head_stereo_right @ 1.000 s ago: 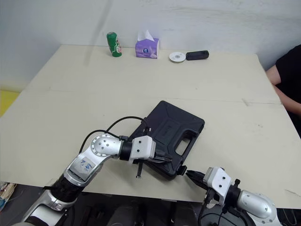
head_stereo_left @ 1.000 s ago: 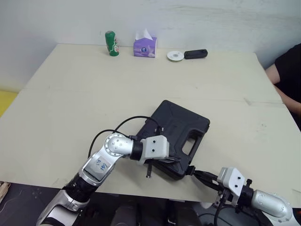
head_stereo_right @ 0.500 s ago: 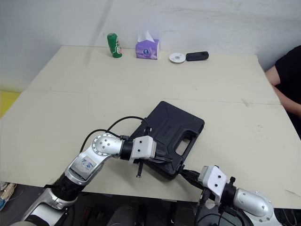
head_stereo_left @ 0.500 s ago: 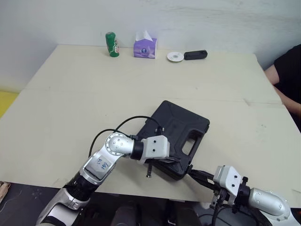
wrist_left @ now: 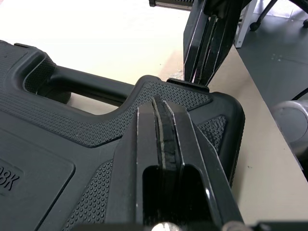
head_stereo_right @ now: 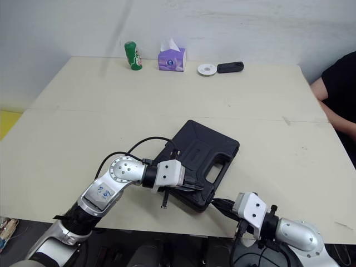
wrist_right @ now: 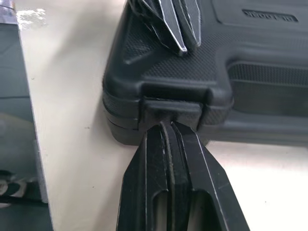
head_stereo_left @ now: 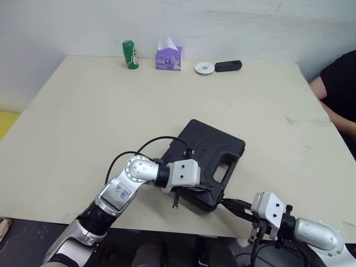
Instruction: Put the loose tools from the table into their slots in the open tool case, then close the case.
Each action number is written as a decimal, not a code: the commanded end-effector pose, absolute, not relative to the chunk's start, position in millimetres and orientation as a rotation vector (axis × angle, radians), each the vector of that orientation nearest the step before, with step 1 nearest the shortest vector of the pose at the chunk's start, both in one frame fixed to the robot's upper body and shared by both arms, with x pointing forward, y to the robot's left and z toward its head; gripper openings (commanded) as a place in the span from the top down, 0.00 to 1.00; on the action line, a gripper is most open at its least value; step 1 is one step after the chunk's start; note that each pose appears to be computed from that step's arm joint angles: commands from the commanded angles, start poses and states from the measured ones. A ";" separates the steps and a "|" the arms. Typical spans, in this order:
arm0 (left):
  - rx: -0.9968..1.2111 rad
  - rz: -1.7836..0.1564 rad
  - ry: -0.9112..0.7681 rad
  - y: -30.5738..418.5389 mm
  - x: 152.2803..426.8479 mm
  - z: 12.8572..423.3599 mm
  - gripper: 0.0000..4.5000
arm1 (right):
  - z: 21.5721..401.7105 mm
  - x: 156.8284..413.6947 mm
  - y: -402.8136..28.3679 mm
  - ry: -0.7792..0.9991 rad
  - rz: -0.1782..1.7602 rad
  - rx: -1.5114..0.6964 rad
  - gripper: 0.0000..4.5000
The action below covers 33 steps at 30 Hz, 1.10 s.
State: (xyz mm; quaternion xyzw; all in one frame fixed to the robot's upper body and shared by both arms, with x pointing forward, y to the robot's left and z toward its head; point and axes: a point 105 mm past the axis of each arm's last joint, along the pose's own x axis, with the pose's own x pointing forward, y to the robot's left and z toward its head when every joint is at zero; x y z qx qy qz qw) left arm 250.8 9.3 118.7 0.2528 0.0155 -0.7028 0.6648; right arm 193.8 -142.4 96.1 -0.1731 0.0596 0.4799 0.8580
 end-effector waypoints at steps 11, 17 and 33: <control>0.604 -1.541 0.432 37.7 249.7 41.0 0.99 | 129.7 200.1 -121.6 -0.004 1.073 -0.362 1.00; 0.606 -1.541 0.439 39.3 250.4 38.5 0.99 | 130.9 201.8 -119.4 0.014 1.084 -0.325 1.00; 0.596 -1.540 0.382 39.2 251.4 44.3 0.99 | 127.7 180.3 -147.7 0.100 1.069 -0.376 1.00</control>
